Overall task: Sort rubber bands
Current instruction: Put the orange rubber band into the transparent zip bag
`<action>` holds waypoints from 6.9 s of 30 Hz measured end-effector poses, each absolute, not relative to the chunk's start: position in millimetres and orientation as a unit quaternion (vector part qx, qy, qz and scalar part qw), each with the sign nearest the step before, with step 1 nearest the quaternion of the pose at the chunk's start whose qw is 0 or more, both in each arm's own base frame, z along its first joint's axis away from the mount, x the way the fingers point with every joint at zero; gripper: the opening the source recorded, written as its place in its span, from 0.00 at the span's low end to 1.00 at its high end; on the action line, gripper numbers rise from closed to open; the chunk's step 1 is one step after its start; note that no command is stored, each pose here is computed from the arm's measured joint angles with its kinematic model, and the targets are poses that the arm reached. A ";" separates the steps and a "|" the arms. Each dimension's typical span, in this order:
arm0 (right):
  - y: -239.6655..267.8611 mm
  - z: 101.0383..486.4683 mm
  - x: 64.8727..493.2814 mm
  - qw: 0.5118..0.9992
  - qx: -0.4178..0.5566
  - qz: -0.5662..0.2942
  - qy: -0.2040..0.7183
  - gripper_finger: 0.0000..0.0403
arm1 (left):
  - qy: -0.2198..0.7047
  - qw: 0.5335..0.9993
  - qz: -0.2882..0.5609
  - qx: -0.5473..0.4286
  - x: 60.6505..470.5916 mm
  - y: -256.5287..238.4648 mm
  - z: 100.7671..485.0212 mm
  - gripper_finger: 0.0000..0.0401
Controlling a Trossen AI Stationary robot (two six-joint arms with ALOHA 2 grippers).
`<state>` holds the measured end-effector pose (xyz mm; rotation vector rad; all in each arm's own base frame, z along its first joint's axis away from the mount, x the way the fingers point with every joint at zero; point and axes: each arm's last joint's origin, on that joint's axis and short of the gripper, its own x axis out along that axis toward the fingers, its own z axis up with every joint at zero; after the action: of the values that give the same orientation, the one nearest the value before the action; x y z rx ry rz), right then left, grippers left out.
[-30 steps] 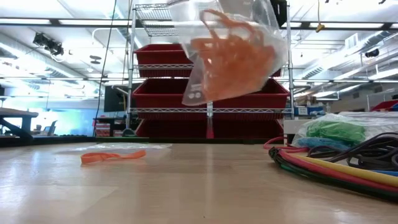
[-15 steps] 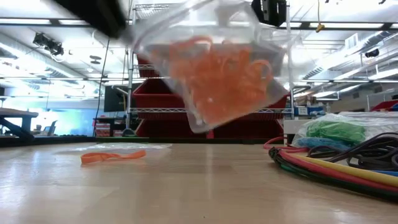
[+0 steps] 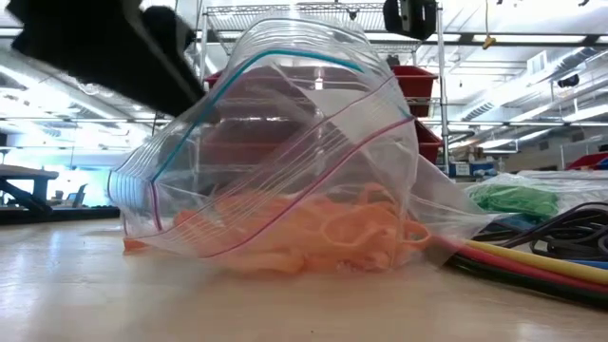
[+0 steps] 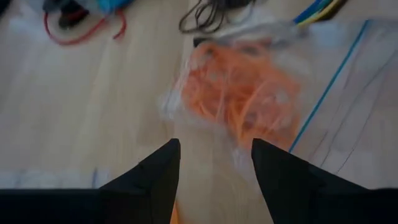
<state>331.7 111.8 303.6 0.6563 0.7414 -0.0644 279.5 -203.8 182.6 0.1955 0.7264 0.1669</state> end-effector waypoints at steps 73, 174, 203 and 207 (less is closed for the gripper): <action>317.4 189.4 374.5 0.858 -0.155 -0.167 0.461 0.16 | 0.252 0.949 0.100 -0.157 230.2 -235.7 107.2 0.52; 190.5 310.8 376.8 0.785 0.051 -0.116 0.606 0.00 | 0.262 0.960 0.016 0.099 283.8 -234.8 253.2 0.01; 187.2 314.3 397.5 0.812 0.120 -0.060 0.568 0.00 | 0.343 0.930 0.081 0.105 327.4 -214.3 232.7 0.02; 187.8 314.9 398.8 0.816 0.124 -0.057 0.562 0.00 | 0.343 0.930 0.079 0.104 327.5 -214.3 232.7 0.09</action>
<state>398.8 187.8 314.9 0.2640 1.1985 -0.1212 327.5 -214.3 232.7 0.2135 0.7029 0.1614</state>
